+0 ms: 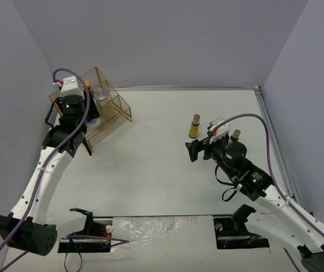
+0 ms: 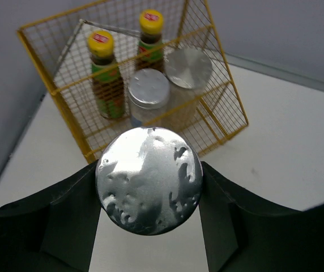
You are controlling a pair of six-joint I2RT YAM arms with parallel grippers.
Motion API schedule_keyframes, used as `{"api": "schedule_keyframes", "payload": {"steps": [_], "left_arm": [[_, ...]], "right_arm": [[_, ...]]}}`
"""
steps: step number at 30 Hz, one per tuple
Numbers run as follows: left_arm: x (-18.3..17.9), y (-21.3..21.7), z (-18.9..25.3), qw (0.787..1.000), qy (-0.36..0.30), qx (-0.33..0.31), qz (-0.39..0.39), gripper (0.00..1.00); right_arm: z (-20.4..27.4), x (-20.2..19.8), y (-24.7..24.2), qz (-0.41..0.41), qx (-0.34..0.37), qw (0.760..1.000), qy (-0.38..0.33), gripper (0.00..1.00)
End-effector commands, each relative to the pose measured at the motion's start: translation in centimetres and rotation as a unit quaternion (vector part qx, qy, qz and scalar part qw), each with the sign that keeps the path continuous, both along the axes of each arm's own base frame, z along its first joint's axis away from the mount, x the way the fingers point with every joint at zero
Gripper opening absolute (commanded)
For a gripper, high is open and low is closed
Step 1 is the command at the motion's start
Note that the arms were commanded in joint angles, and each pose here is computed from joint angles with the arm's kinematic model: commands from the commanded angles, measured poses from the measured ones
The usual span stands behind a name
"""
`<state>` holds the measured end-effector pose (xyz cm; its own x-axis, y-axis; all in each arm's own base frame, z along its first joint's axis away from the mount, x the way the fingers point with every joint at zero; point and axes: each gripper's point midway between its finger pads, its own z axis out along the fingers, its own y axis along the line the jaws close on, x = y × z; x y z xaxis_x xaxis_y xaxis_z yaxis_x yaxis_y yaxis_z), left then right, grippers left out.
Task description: Organize the condiment bottles
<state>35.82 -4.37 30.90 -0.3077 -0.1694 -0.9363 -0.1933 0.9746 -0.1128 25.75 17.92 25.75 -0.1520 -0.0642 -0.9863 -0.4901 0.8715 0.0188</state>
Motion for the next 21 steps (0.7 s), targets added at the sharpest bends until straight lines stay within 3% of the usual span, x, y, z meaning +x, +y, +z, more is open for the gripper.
{"api": "schedule_keyframes", "payload": {"steps": [1, 9, 21], "left_arm": [[1.7, 4.6, 5.5, 0.997, -0.057, -0.001, 0.055, 0.00], [6.3, 9.0, 6.8, 0.992, -0.080, -0.006, 0.100, 0.00], [9.8, 11.4, 2.2, 0.992, -0.048, 0.003, 0.115, 0.00]], "right_arm": [[2.4, 0.3, 0.0, -0.005, 0.030, 0.999, -0.033, 1.00], [2.6, 0.2, -0.2, -0.007, 0.031, 0.999, -0.036, 1.00], [2.3, 0.2, -0.4, -0.013, 0.030, 0.999, -0.034, 1.00]]}}
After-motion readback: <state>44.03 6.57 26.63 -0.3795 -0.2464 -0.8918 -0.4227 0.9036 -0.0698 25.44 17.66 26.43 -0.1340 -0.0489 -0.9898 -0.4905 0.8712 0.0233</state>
